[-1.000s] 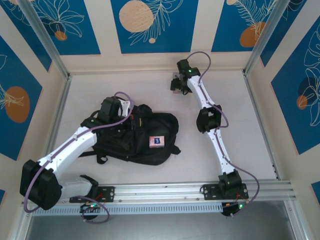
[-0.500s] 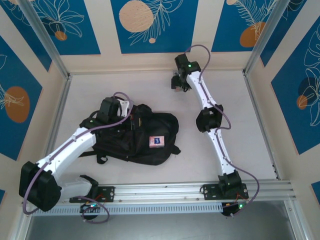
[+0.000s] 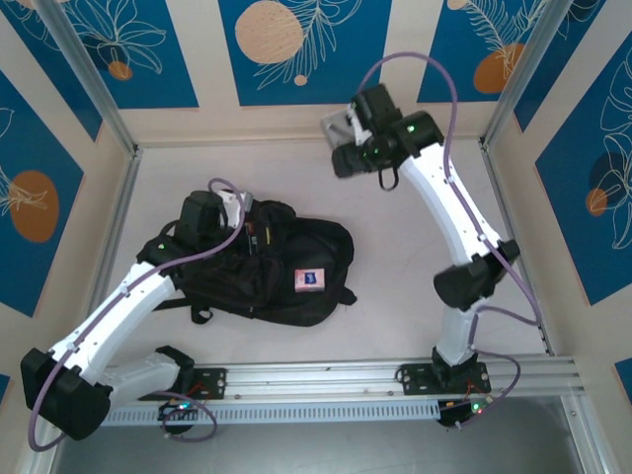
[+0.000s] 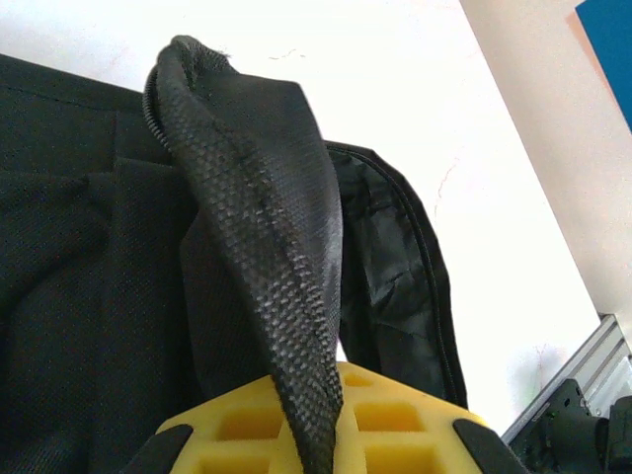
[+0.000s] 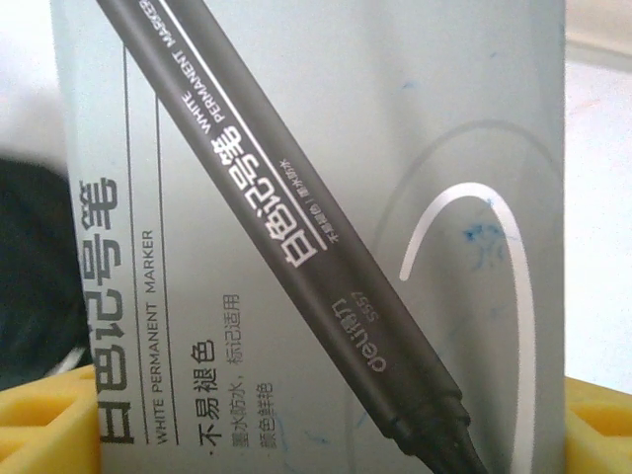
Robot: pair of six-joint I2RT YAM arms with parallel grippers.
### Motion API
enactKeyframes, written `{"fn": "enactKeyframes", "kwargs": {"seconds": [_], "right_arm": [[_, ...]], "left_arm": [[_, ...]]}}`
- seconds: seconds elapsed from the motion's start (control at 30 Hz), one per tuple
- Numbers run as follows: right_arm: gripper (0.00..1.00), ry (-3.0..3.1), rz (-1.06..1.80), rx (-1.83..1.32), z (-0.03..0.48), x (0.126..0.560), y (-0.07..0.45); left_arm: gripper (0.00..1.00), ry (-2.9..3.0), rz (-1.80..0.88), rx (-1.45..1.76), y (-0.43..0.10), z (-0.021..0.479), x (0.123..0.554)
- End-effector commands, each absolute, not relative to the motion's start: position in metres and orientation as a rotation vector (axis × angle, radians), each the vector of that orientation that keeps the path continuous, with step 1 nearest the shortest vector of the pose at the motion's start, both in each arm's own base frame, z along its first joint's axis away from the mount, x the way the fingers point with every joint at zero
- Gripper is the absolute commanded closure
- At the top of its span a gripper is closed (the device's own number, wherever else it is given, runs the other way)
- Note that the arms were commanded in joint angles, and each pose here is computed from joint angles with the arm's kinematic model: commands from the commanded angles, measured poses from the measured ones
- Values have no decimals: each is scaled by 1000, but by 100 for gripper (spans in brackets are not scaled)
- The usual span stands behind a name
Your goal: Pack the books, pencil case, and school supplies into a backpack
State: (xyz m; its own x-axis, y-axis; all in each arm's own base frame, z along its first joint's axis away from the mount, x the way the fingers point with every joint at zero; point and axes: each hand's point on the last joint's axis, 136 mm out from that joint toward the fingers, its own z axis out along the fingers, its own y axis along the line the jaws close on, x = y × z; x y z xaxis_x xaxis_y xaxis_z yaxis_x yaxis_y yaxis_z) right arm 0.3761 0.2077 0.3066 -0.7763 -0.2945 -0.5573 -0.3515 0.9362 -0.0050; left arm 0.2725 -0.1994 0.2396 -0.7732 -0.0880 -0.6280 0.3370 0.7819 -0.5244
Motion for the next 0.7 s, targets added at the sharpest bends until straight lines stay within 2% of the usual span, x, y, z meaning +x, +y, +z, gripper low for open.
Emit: {"fn": "enactKeyframes", "kwargs": {"seconds": [0.0,0.17,0.37,0.5,0.67], "right_arm": [[30,2593,217,-688,281,315,228],[30,2684,297,-878,246,246,235],[30,2673,333,-1167,214,197,242],[30,2585,359,-1325,206,181,255],[29,2536,413,-1359,197,188,285]], "left_arm": [[100,2208,-820,156,-187,288,273],[100,2155,-763,125,-174,318,272],[100,2141,-729,140,-172,335,277],[100,2158,-771,185,-183,341,278],[100,2172,-834,214,-193,346,276]]}}
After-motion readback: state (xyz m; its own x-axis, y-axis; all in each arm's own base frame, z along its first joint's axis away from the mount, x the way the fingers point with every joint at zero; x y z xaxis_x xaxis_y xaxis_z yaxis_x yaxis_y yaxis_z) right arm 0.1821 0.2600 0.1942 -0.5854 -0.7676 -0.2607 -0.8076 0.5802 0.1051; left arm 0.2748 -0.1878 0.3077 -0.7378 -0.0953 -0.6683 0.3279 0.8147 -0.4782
